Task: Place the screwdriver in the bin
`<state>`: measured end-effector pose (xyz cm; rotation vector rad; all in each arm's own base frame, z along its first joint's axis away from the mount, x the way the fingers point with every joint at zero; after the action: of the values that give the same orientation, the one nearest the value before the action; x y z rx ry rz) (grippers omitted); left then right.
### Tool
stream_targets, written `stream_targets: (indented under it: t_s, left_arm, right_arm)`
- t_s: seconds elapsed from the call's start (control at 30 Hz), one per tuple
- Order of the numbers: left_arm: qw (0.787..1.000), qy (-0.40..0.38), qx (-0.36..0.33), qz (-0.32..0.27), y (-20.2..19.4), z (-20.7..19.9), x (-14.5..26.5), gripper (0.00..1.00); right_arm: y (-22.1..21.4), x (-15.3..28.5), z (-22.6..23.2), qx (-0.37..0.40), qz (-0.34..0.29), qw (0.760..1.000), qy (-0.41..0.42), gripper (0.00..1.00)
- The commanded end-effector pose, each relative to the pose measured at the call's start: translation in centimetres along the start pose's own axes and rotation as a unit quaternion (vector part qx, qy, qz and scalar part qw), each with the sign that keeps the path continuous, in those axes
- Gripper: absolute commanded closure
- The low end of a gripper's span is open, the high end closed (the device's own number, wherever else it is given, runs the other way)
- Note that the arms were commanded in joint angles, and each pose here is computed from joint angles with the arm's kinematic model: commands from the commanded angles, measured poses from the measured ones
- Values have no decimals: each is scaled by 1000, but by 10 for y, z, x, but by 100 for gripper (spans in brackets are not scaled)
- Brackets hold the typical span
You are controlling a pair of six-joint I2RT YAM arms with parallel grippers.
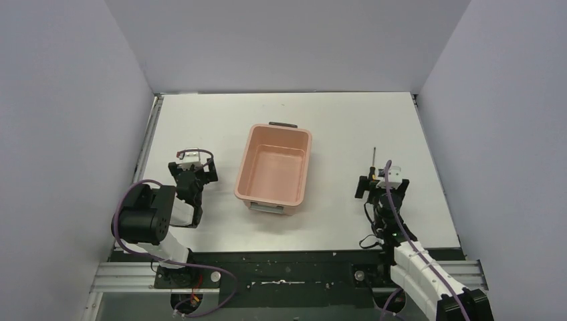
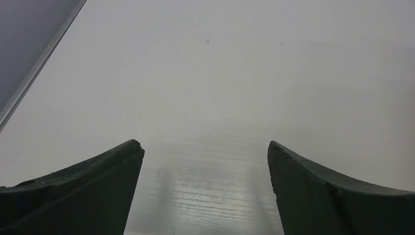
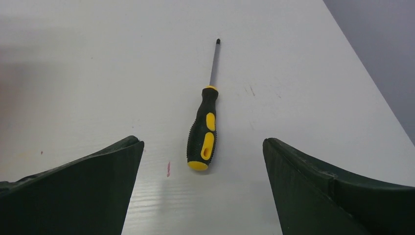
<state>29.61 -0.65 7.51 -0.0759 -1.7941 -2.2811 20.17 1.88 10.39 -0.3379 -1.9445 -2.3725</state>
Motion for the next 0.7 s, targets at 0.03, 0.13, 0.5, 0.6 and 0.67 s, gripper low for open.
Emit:
stream_targets:
  t_s: [0.03,0.13,0.5,0.6,0.67]
  left_arm:
    - [1000,-2,3,-23,10,2,-3,3]
    - [1000,-2,2,-24,11,2,-3,3]
    - [1000,-2,2,-24,11,2,-3,3]
    - [1000,-1,3,-25,11,2,-3,3]
    - [1000,-1,3,-24,10,2,-3,3]
  right_arm:
    - [85,-9,14,-55,-75,994,-55,0]
    - [125,-16,17,-60,-45,989,-130,0]
    - [121,-97,25,-37,298,940,-162,1]
    - [90,-116,21,-53,353,921,-158,8]
    - [69,-124,20,-59,381,910,-152,14]
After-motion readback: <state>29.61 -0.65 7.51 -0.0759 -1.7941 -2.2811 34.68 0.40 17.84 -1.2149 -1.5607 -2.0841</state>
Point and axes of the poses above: each gripper's point midway between its finger pads, its own x axis back along the fingers, its own z axis along the line the jaws close on, y = z × x, the point moved 8 cm from there along x, back along the fingers, and after that the axes turned 14 degrees about -x, right-handed, at the moved point
